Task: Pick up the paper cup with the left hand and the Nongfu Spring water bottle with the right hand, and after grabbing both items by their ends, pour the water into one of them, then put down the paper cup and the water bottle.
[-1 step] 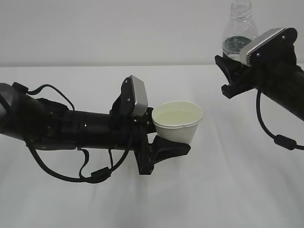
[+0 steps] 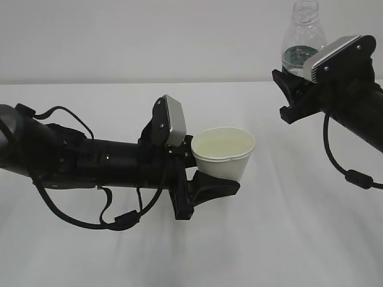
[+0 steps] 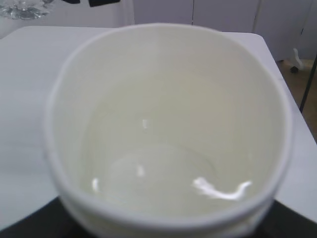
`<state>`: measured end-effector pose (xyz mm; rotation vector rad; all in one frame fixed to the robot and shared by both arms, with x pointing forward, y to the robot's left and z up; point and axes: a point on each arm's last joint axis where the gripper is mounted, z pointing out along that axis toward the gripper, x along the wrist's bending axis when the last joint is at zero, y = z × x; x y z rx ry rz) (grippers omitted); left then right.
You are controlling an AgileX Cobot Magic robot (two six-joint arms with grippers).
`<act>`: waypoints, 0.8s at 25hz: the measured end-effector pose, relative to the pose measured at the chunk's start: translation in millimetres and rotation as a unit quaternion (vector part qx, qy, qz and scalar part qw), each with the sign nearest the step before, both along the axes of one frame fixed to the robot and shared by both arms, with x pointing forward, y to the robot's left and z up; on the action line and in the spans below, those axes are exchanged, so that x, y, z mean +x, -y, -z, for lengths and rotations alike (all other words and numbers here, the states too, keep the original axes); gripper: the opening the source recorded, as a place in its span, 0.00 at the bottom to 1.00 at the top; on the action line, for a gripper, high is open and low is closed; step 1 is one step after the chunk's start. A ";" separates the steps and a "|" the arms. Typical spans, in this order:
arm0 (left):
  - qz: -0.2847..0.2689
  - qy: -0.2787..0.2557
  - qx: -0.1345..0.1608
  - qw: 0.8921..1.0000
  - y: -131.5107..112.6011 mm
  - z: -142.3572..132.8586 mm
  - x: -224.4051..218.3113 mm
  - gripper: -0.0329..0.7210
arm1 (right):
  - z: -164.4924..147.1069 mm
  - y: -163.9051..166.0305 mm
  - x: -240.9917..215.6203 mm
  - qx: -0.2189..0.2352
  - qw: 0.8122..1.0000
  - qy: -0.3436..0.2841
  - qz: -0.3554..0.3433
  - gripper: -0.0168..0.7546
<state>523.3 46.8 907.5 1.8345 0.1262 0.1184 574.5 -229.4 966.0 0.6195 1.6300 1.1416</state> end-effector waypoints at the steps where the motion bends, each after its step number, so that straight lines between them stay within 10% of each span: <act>1: 0.000 0.000 0.000 1.000 0.0 0.0 0.0 0.60 | 1.6 1.2 0.0 0.005 1.000 -0.004 0.007 0.60; 20: -0.002 0.000 0.002 1.000 -0.2 0.3 0.4 0.60 | 54.1 21.2 12.4 0.106 0.981 -0.082 0.137 0.60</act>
